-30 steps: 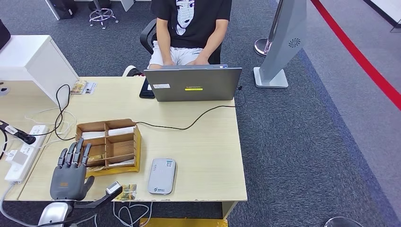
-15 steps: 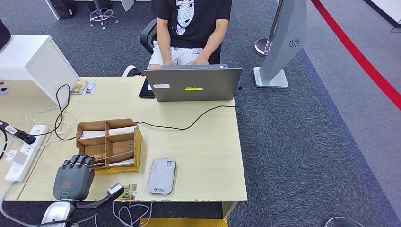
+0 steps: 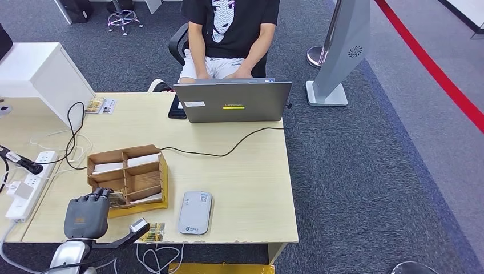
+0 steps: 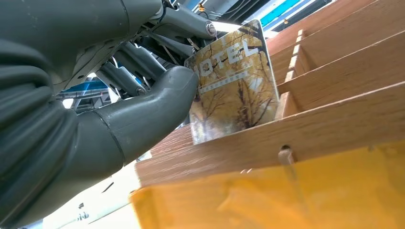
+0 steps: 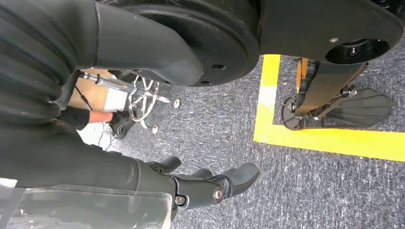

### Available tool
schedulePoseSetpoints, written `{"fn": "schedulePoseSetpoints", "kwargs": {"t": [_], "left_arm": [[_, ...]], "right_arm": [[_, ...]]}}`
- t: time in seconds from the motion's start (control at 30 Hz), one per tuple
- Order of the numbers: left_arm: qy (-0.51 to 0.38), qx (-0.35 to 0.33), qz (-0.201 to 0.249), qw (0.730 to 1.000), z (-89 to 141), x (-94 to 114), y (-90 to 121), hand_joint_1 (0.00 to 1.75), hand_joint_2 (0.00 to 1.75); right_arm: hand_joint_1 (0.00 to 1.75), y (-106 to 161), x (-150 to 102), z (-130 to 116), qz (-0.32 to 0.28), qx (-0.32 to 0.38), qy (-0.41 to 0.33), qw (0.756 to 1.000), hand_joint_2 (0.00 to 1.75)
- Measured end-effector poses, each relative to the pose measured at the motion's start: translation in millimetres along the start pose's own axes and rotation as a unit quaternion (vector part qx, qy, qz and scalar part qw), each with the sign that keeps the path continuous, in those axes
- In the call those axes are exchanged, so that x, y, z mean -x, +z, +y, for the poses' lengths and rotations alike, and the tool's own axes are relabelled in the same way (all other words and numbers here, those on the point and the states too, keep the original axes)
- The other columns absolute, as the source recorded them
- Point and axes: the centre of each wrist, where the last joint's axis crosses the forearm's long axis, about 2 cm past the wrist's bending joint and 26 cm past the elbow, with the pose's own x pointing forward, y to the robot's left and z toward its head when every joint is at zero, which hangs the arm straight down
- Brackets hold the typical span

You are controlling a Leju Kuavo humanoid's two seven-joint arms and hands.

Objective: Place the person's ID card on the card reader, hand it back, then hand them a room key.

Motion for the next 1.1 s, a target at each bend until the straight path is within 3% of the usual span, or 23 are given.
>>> {"fn": "schedulePoseSetpoints", "kwargs": {"t": [0.53,0.8,1.1], "left_arm": [[0.002,-0.023,-0.01,1.0,10,-5,-3,1.75,1.75],[-0.004,-0.095,-0.031,0.995,55,-12,-23,1.75,1.75],[-0.025,-0.17,-0.056,0.983,99,-2,-35,1.75,1.75]], "right_arm": [[0.0,0,0,0,0.001,-0.001,0.0,1.0,1.75],[0.0,0,0,0,-0.001,-0.001,-0.001,1.0,1.75],[0.0,0,0,0,-0.005,-0.003,0.001,1.0,1.75]]}}
